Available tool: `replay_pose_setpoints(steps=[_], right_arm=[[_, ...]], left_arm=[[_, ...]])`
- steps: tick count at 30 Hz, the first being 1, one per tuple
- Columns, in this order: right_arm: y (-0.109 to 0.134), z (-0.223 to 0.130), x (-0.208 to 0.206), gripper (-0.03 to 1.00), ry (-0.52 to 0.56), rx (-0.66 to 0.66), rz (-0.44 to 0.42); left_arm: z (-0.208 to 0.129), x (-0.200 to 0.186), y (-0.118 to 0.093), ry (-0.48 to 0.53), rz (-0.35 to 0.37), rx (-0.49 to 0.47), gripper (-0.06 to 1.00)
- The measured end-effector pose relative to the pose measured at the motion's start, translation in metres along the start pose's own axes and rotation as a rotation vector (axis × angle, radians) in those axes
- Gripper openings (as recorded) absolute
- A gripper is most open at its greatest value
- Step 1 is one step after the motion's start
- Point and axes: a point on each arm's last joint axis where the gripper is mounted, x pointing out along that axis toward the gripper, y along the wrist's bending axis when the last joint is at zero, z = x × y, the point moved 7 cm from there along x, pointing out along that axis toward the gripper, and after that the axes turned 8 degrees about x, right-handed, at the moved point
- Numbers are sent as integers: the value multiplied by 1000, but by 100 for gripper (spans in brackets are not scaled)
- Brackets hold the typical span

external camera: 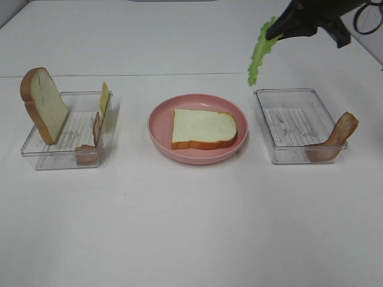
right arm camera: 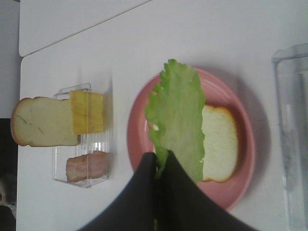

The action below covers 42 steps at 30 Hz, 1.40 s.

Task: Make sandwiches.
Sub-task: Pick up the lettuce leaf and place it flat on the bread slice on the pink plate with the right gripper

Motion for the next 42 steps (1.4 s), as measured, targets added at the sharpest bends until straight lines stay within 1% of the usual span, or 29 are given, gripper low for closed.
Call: replay_pose_setpoints(steps=[1, 2, 3, 4, 5, 7, 8, 9, 11, 12, 14, 16, 20, 24, 32, 37, 40, 42], right_arm=[[4, -4, 10, 1, 10, -5, 8], [11, -11, 28, 1, 34, -11, 14], [11, -11, 28, 1, 34, -11, 14], [13, -15, 36, 1, 49, -15, 16], [18, -25, 56, 1, 88, -25, 21], [21, -30, 64, 1, 106, -32, 26], [26, -39, 81, 1, 140, -46, 34], [26, -39, 81, 1, 140, -46, 34], [33, -48, 98, 1, 170, -49, 46], [33, -48, 98, 1, 170, -49, 46], [40, -56, 112, 1, 194, -60, 55], [42, -60, 119, 1, 201, -66, 54], [42, -62, 128, 1, 210, -65, 55], [33, -62, 138, 1, 214, -59, 37], [32, -57, 140, 1, 177, -66, 30], [31, -56, 139, 1, 175, -70, 25], [27, -56, 140, 1, 174, -92, 6], [22, -56, 140, 1, 175, -112, -29]], left_arm=[[0, 0, 0, 0, 0, 0, 99], [0, 0, 0, 0, 0, 0, 99], [0, 0, 0, 0, 0, 0, 99], [0, 0, 0, 0, 0, 0, 99], [0, 0, 0, 0, 0, 0, 99], [0, 0, 0, 0, 0, 0, 99], [0, 0, 0, 0, 0, 0, 99], [0, 0, 0, 0, 0, 0, 99], [0, 0, 0, 0, 0, 0, 99], [0, 0, 0, 0, 0, 0, 99], [0, 0, 0, 0, 0, 0, 99], [0, 0, 0, 0, 0, 0, 99], [0, 0, 0, 0, 0, 0, 99], [0, 0, 0, 0, 0, 0, 99], [0, 0, 0, 0, 0, 0, 99], [0, 0, 0, 0, 0, 0, 99], [0, 0, 0, 0, 0, 0, 99], [0, 0, 0, 0, 0, 0, 99]])
